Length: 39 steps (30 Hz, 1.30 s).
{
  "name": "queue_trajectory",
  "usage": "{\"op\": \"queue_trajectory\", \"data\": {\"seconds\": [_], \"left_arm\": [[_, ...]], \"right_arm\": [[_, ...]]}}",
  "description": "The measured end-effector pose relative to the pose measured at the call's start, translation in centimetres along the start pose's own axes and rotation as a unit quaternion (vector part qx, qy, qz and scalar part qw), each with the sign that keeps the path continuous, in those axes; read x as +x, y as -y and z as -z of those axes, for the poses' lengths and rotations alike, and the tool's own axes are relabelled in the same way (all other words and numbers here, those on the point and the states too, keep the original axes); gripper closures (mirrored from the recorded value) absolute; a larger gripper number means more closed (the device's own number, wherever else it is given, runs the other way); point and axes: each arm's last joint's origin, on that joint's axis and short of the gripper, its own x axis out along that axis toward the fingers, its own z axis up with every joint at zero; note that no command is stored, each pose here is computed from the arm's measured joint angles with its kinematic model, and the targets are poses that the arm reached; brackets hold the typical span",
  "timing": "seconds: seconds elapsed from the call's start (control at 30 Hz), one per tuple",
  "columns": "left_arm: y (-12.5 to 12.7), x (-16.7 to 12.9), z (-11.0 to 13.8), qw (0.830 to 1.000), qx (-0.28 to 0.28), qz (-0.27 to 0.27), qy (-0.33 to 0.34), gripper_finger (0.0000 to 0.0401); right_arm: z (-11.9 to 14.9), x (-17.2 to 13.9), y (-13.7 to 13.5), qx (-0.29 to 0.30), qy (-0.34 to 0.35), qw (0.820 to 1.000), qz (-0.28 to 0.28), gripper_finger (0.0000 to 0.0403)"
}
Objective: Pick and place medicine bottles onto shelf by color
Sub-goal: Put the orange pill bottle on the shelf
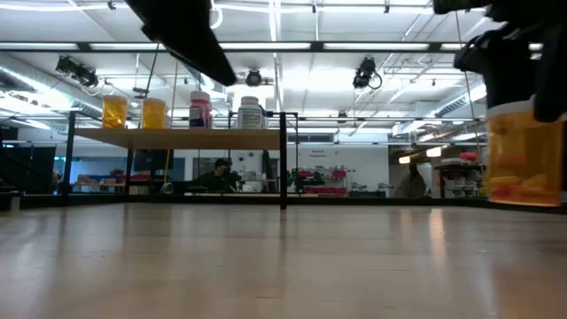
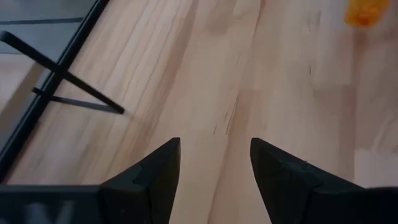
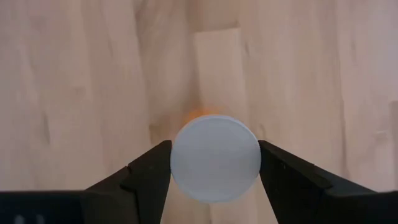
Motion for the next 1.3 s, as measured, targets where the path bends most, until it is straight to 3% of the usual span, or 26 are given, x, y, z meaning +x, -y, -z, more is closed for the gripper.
{"op": "queue_trajectory", "data": {"seconds": [0.37,0.6,0.83,1.03,1.3], "left_arm": [[-1.3,-4.2,-0.1,0.998,0.048,0.027,0.020,0.0208],[-1.6,-4.5,-0.2,0.998,0.046,0.025,0.026,0.0215],[-1.6,-4.5,-0.1,0.996,0.083,0.023,0.024,0.0229],[-2.2,-5.5,-1.3,0.994,0.105,0.009,0.020,0.0242],[-4.4,-9.6,-2.7,0.994,0.105,-0.034,0.015,0.0271]], "right_arm": [[-4.5,0.9,4.1,-0.012,0.049,0.999,-0.006,0.0168],[-8.8,-1.1,7.0,-0.033,0.110,0.993,-0.003,0.0168],[-12.2,-2.6,9.1,-0.052,0.154,0.987,0.009,0.0168],[-14.8,0.1,10.2,-0.079,0.126,0.988,0.029,0.0168],[-18.8,3.5,11.2,-0.108,0.096,0.989,0.030,0.0168]]}}
